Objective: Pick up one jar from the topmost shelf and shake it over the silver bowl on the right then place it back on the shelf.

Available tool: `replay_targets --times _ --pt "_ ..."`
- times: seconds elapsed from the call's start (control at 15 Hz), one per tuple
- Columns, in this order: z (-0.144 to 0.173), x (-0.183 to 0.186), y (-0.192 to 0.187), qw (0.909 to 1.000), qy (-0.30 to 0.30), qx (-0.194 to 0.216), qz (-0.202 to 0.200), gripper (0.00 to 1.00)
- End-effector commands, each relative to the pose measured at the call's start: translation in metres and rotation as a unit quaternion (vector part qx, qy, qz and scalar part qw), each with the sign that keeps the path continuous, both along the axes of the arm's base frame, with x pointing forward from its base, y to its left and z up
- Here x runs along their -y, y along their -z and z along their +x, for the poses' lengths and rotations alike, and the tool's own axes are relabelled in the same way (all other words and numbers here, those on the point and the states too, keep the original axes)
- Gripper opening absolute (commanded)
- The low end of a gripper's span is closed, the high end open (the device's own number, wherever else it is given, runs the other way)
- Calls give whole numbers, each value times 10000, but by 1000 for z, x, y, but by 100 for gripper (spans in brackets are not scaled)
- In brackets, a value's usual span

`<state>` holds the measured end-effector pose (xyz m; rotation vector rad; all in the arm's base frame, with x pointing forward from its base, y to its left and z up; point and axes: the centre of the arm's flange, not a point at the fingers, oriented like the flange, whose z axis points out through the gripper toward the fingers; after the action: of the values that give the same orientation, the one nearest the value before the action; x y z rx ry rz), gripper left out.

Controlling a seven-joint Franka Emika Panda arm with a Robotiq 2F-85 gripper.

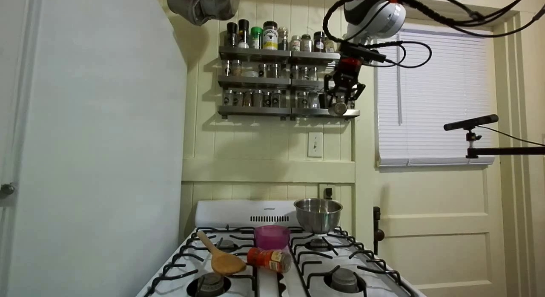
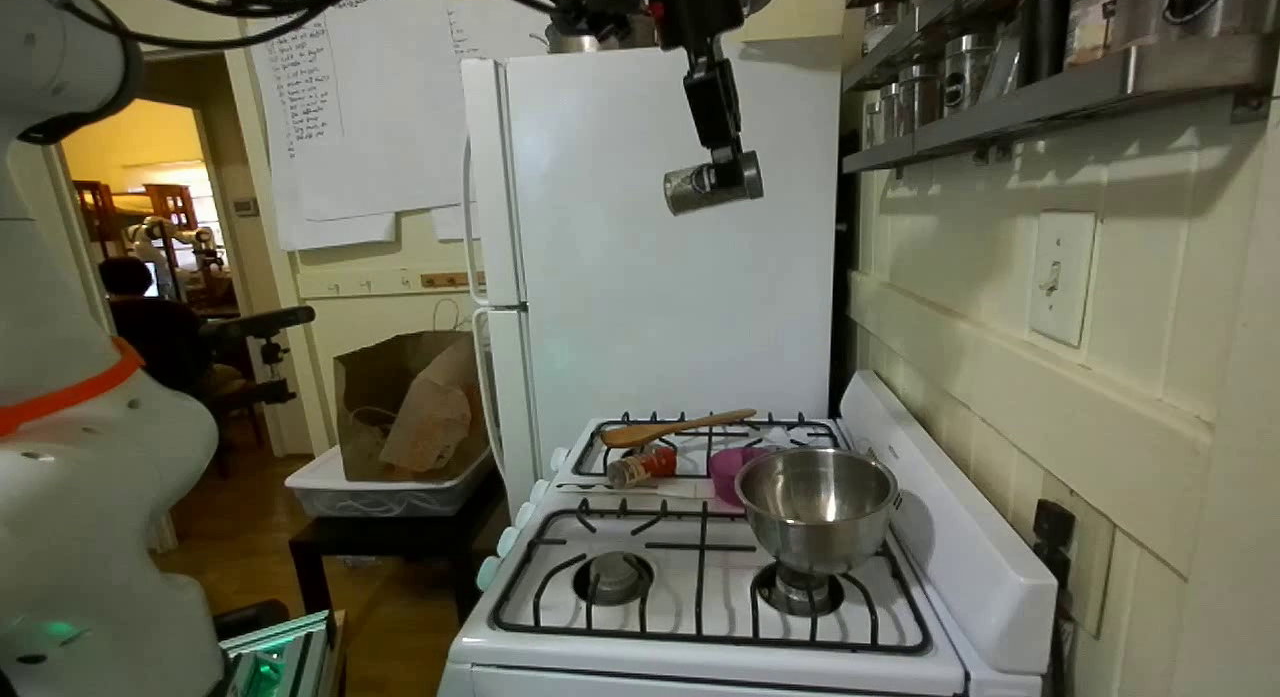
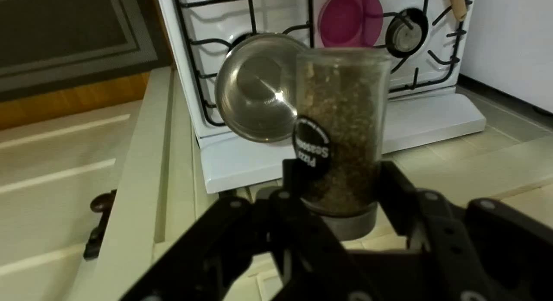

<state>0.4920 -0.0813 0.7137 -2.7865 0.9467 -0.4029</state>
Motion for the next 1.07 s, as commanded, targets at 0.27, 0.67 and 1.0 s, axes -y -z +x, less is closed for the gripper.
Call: replay_targets --times 0.27,0.67,1.0 --pt "-39 -30 -81 9898 -123 464 -1339 23" --pt "-43 -19 -91 9788 474 540 -1917 48" --pt "-46 -15 -83 9739 580 712 -2077 23"
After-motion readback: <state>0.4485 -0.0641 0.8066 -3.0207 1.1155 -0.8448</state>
